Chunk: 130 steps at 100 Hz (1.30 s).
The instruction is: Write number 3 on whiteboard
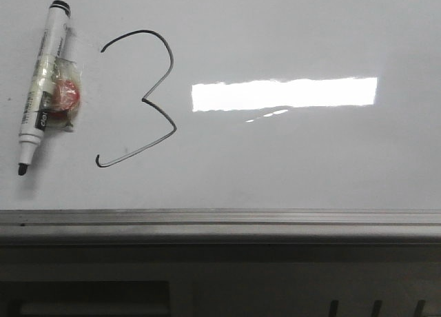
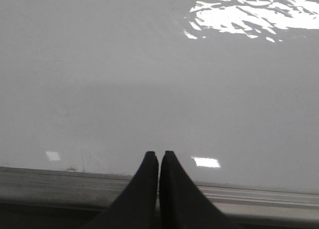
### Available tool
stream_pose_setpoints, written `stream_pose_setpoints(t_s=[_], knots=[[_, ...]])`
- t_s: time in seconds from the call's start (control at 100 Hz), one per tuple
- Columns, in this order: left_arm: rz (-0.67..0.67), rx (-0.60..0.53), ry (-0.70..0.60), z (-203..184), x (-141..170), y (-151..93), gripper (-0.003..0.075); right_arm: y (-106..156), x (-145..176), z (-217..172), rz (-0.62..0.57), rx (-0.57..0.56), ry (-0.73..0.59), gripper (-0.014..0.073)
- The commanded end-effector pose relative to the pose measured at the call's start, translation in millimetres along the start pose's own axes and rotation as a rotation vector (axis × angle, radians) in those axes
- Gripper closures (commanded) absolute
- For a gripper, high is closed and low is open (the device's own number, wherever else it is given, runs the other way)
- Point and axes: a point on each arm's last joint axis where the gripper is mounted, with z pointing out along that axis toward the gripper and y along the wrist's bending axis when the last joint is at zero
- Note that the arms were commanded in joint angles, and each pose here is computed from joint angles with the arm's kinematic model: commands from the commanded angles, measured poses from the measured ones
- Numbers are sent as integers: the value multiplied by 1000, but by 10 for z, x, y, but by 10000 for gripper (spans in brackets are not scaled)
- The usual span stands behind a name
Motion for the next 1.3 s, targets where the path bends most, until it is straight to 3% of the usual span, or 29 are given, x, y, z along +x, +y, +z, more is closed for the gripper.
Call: stream_pose_setpoints(t_s=[0.0, 0.16, 0.3, 0.52, 0.84, 1.01, 1.29], knots=[[-8, 0, -38, 18, 59, 1, 741, -61, -164, -14, 4, 55, -115, 659], [-8, 0, -38, 18, 59, 1, 741, -101, -199, -22, 15, 105, -154, 659], [-8, 0, -38, 18, 59, 1, 741, -184, -165, -31, 90, 213, -122, 659], [-8, 0, -38, 18, 59, 1, 741, -348, -24, -71, 104, 467, -78, 659], [-8, 0, -38, 18, 59, 1, 740, -494, 541, -242, 168, 885, 34, 659], [-8, 0, -38, 18, 59, 1, 741, -377, 800, -334, 159, 954, 24, 659], [-8, 0, -38, 18, 59, 1, 741, -273, 1036, -379, 263, 934, 270, 659]])
